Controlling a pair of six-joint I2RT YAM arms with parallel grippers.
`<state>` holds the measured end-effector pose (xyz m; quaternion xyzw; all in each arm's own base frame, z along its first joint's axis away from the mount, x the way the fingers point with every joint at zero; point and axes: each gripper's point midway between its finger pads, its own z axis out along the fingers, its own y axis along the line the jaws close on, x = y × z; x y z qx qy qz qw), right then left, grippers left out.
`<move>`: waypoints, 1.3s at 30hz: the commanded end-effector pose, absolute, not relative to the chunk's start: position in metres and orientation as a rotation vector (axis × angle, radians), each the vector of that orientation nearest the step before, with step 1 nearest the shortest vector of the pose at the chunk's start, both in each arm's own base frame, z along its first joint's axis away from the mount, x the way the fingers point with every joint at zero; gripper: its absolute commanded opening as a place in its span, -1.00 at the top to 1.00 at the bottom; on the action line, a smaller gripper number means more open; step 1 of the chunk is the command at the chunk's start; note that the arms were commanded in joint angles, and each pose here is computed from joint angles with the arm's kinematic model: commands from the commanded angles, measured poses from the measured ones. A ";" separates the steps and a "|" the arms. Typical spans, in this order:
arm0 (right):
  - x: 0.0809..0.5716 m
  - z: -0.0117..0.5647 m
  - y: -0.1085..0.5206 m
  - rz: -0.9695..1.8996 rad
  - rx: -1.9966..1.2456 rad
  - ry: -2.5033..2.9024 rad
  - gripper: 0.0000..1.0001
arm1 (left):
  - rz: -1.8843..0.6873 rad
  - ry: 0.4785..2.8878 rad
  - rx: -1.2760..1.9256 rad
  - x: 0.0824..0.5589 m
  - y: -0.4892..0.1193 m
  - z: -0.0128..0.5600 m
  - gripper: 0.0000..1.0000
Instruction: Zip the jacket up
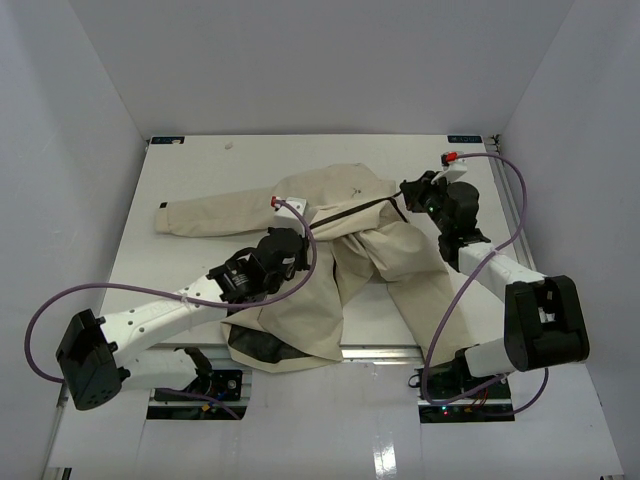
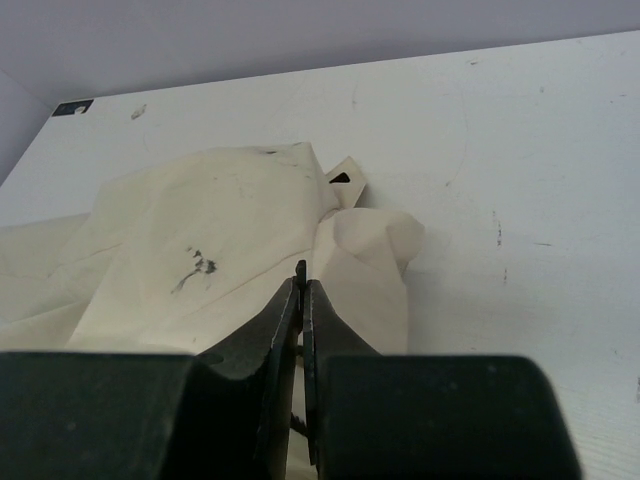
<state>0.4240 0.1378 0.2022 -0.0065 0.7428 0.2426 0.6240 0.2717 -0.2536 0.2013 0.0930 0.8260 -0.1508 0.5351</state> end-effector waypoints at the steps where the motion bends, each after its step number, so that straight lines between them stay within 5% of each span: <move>1: 0.461 0.243 0.068 0.389 0.157 1.571 0.85 | -0.140 1.952 0.079 0.278 -0.202 0.203 1.00; 31: 0.499 0.281 -0.015 0.294 0.336 1.497 0.85 | -0.150 1.839 0.033 0.332 -0.187 0.229 1.00; 33: 0.508 0.290 -0.019 0.270 0.334 1.492 0.85 | -0.445 1.785 0.265 0.316 -0.239 0.241 0.01; 34: 0.511 0.287 -0.019 0.262 0.331 1.512 0.85 | -0.481 1.779 0.294 0.312 -0.245 0.243 -0.17; 36: 0.517 0.297 -0.021 0.246 0.316 1.499 0.85 | -0.508 1.794 0.300 0.307 -0.247 0.243 -0.39; 39: 0.524 0.298 -0.024 0.221 0.311 1.518 0.79 | -0.468 1.804 0.230 0.308 -0.234 0.243 -0.43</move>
